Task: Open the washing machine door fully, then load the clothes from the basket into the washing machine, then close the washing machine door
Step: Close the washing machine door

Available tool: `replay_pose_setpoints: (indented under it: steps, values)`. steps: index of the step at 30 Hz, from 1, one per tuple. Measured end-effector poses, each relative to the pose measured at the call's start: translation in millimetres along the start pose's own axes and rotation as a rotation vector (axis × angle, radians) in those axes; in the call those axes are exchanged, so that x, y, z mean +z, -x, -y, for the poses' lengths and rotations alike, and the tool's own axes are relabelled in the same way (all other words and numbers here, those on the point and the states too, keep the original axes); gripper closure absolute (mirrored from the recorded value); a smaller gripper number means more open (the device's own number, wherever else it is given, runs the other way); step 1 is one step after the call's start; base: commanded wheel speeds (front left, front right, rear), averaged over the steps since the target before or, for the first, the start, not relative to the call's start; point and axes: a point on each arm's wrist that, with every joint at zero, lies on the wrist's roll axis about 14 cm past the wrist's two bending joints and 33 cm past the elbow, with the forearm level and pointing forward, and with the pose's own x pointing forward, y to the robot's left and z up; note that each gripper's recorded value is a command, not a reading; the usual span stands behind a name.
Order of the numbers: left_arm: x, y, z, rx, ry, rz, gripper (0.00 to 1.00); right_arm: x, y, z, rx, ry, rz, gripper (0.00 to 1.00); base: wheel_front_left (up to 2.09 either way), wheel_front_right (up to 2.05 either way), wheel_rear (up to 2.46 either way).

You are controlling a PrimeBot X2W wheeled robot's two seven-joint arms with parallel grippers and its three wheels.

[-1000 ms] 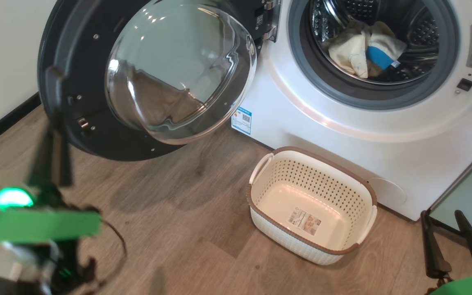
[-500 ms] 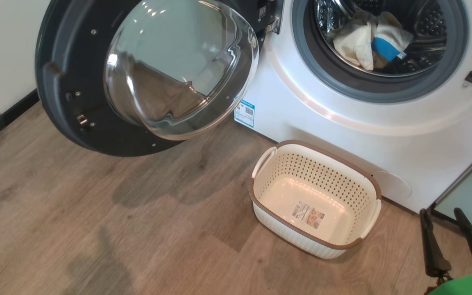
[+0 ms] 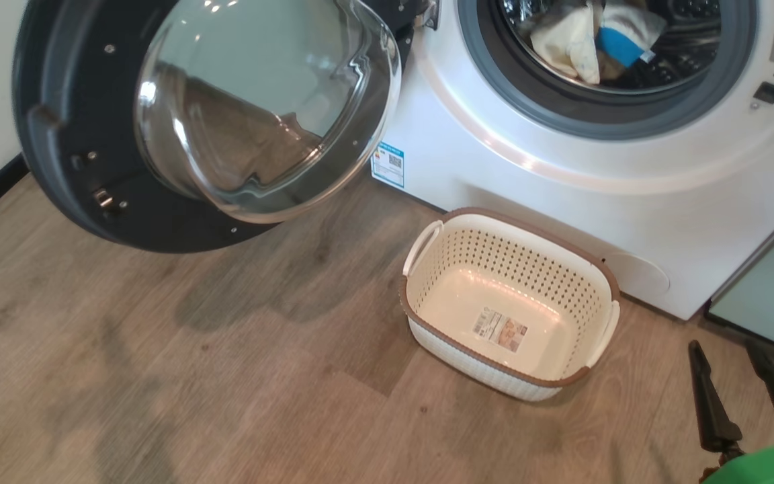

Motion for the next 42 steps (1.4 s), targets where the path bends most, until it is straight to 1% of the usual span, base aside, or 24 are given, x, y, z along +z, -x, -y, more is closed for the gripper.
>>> replay_pose_setpoints:
  steps: [1,2,3,7,10,14,16,24,27,35,42]
  values:
    - [-4,-3,-7,0.030,0.008,-0.014,1.00,-1,0,1,-0.001,0.001,-0.004,0.00,0.00,0.00,0.00]
    - [-12,-6,-23,0.089,0.031,-0.036,1.00,-3,-1,3,-0.002,0.002,-0.014,0.00,0.00,0.00,0.00]
    - [-16,-8,-30,0.114,0.038,-0.044,1.00,-4,-1,4,-0.005,0.002,-0.017,0.00,0.00,0.00,0.00]
    - [-36,-9,-57,0.202,0.057,-0.094,1.00,-7,-2,11,-0.013,0.012,-0.032,0.00,0.00,0.00,0.00]
    - [-54,-10,-70,0.244,0.063,-0.141,1.00,-7,-4,16,-0.021,0.012,-0.029,0.00,0.00,0.00,0.00]
    - [-76,-12,-75,0.261,0.064,-0.203,1.00,-9,-3,21,-0.035,0.010,-0.039,0.00,0.00,0.00,0.00]
    - [-87,-14,-72,0.250,0.078,-0.240,1.00,-11,-3,24,-0.040,0.008,-0.047,0.00,0.00,0.00,0.00]
    - [-129,-12,-77,0.270,0.067,-0.388,1.00,-11,-8,34,-0.052,0.021,-0.047,0.00,0.00,0.00,0.00]
    - [-136,-12,-78,0.276,0.069,-0.403,1.00,-12,-9,36,-0.055,0.017,-0.054,0.00,0.00,0.00,0.00]
    - [-169,-7,-78,0.282,0.082,-0.511,1.00,-17,-10,40,-0.063,0.012,-0.074,0.00,0.00,0.00,0.00]
    - [-175,-7,-78,0.284,0.077,-0.526,1.00,-18,-10,42,-0.065,0.013,-0.076,0.00,0.00,0.00,0.00]
